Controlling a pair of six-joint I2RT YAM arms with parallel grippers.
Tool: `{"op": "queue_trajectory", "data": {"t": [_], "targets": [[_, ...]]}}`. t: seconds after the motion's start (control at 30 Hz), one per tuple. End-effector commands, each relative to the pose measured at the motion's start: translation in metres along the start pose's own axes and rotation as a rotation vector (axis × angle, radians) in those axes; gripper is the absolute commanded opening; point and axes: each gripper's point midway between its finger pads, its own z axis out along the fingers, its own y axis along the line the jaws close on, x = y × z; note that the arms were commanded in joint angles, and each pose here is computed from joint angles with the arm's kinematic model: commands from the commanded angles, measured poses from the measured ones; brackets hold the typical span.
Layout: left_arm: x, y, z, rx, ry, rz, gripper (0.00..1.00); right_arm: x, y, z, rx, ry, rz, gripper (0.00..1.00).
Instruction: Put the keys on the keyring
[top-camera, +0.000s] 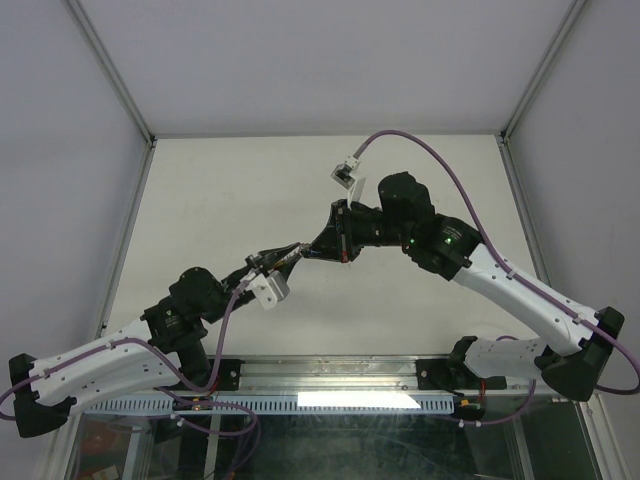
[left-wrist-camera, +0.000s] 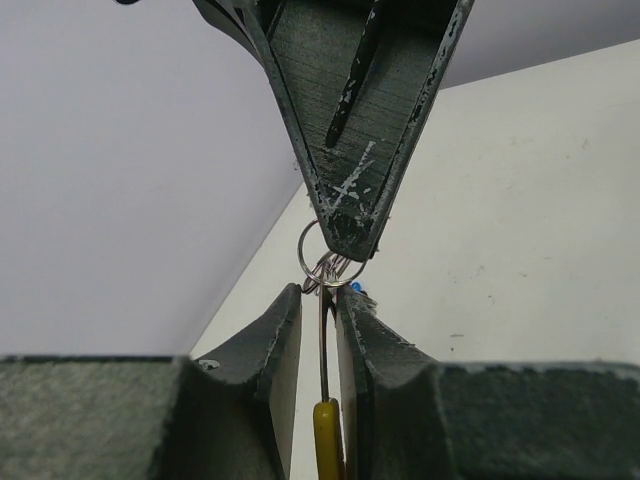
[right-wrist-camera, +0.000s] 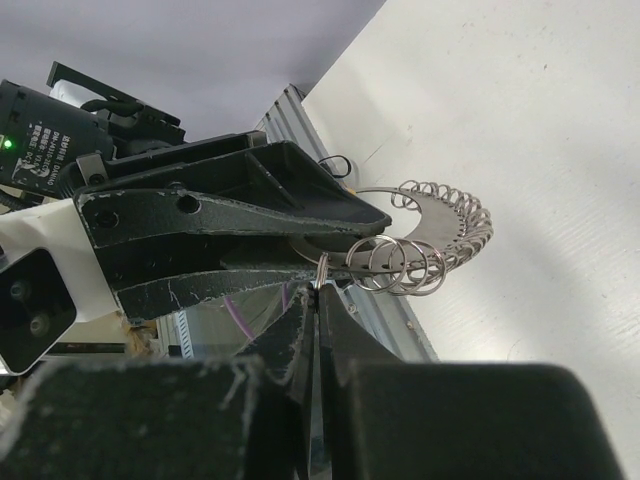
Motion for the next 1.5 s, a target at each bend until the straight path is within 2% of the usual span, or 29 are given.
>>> {"op": "queue_trajectory", "data": {"t": [0.0,0.27,0.53,0.93,1.47], "targets": [[-0.021,0.011,0.002,-0.023,-0.057,-0.012,0.19,-0.016,0.022,-0.008,-0.070,-0.038,-0.049,0.00],[-0.025,0.003,0.002,0.017,-0.080,-0.012,0.24,-0.016,0.017,-0.007,-0.050,-0.043,-0.046,0.00],[-0.028,0.005,0.000,0.016,-0.095,-0.004,0.21,-0.015,0.009,-0.009,-0.006,-0.052,-0.048,0.00],[-0.027,0.005,0.000,0.012,-0.092,0.000,0.23,-0.014,0.009,-0.008,-0.004,-0.043,-0.044,0.00],[-0.034,0.000,0.000,0.048,-0.128,0.026,0.15,-0.008,0.006,-0.002,-0.012,-0.010,-0.032,0.00]]}}
